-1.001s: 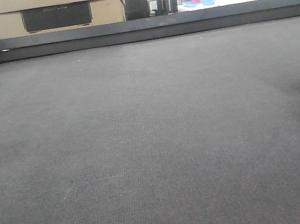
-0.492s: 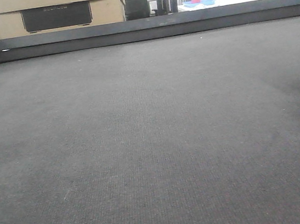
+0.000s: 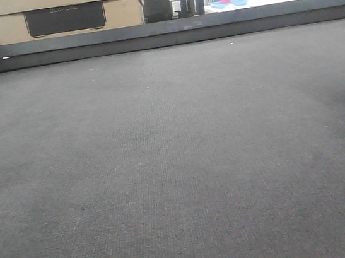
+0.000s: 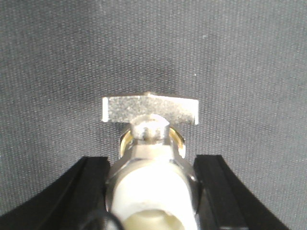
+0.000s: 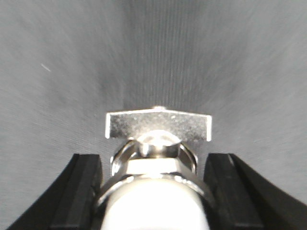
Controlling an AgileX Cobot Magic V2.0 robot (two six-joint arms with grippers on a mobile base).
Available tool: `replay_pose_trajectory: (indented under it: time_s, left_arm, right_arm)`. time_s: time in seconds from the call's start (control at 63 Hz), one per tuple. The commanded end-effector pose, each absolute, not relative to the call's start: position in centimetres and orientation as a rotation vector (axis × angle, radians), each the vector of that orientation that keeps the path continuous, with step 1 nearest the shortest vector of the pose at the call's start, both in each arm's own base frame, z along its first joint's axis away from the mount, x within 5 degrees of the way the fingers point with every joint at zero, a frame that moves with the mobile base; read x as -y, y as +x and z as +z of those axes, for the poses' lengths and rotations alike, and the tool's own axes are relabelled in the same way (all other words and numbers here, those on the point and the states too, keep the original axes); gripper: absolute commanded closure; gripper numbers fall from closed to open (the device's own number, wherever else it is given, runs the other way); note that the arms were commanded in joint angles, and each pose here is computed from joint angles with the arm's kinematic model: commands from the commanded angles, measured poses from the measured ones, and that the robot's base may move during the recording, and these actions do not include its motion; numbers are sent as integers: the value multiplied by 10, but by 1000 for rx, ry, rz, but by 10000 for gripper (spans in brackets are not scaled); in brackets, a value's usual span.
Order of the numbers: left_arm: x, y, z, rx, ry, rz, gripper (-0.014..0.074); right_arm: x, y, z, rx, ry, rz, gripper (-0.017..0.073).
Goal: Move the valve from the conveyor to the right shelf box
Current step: 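Lift both held valves up off the conveyor belt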
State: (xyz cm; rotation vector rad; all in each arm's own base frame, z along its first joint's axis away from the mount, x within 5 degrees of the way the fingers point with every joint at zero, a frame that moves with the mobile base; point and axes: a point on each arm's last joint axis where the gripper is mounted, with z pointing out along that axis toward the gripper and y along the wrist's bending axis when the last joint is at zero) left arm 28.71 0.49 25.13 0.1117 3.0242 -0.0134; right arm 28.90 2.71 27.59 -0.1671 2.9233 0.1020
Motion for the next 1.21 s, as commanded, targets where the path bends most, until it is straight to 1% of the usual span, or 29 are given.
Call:
replay_pose_trajectory:
  time_s: [0.0, 0.175, 0.365, 0.604, 0.731, 0.858, 0.953, 1.048, 1.191]
  left_arm:
    - [-5, 289, 269, -2967, 100, -18, 704]
    - [-5, 286, 320, -2742, 92, -6, 704]
    - [-1, 263, 375, -2403, 62, -36, 704]
    - [-1, 224, 424, -2116, 55, -15, 704]
    - [-1, 204, 446, -1970, 50, -5, 704]
    - [0, 185, 459, -1877, 47, -2, 704]
    - [2, 171, 461, -1849, 38, -36, 704]
    - [4, 158, 454, -1841, 27, -77, 704]
    - [5, 141, 435, -1861, 24, -84, 704]
  right_arm:
    - [-25, 282, 299, -2828, -165, 90, 723]
    - [-24, 271, 323, -2707, -159, 88, 723]
    - [-23, 261, 348, -2531, -148, 84, 723]
    - [-21, 243, 384, -2289, -132, 80, 723]
    - [-20, 233, 394, -2198, -125, 78, 723]
    - [-19, 220, 397, -2126, -118, 76, 723]
    - [-18, 209, 394, -2082, -114, 75, 723]
    - [-17, 197, 392, -2052, -111, 74, 723]
    - [-16, 180, 389, -2033, -110, 74, 723]
